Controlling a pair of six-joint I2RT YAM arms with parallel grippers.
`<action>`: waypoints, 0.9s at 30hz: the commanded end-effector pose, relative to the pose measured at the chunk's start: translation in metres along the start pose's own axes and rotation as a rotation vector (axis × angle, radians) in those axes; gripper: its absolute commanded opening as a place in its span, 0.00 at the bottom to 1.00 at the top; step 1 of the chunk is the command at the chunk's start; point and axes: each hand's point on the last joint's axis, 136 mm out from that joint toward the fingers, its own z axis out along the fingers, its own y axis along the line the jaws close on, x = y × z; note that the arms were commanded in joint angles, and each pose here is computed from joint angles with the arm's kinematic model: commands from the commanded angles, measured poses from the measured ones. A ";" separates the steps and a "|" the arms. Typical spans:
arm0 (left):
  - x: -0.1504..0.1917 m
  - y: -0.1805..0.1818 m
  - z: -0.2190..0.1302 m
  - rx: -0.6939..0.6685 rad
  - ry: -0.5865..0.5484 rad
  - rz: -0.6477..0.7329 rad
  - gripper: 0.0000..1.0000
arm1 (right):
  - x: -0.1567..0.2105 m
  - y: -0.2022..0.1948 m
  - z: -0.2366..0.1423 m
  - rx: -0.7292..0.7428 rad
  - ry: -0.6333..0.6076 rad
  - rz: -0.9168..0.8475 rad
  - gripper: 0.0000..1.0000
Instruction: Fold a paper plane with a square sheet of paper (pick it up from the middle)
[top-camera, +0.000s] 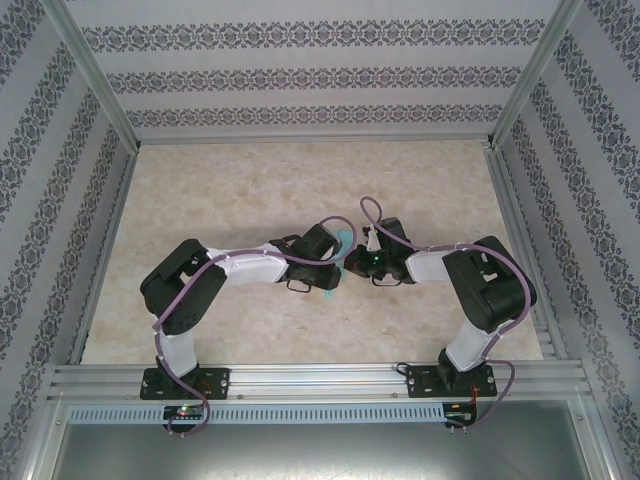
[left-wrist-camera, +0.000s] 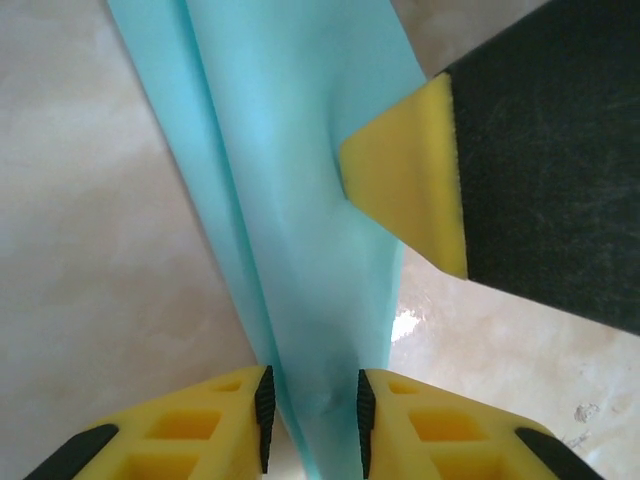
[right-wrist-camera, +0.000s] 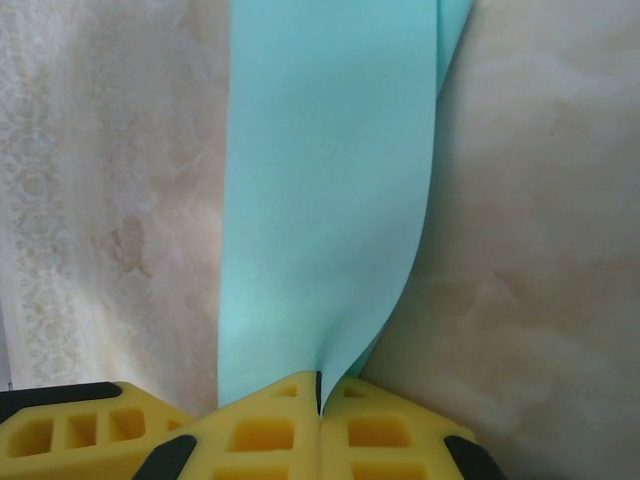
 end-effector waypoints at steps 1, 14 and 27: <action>0.004 -0.004 -0.020 -0.007 -0.018 0.003 0.33 | 0.004 -0.018 0.010 0.091 0.001 -0.016 0.00; 0.032 -0.004 -0.012 -0.119 0.011 0.050 0.33 | 0.003 -0.017 0.011 0.091 0.007 -0.020 0.00; 0.042 0.004 -0.002 -0.210 0.052 0.090 0.22 | 0.002 -0.015 0.010 0.091 0.005 -0.027 0.00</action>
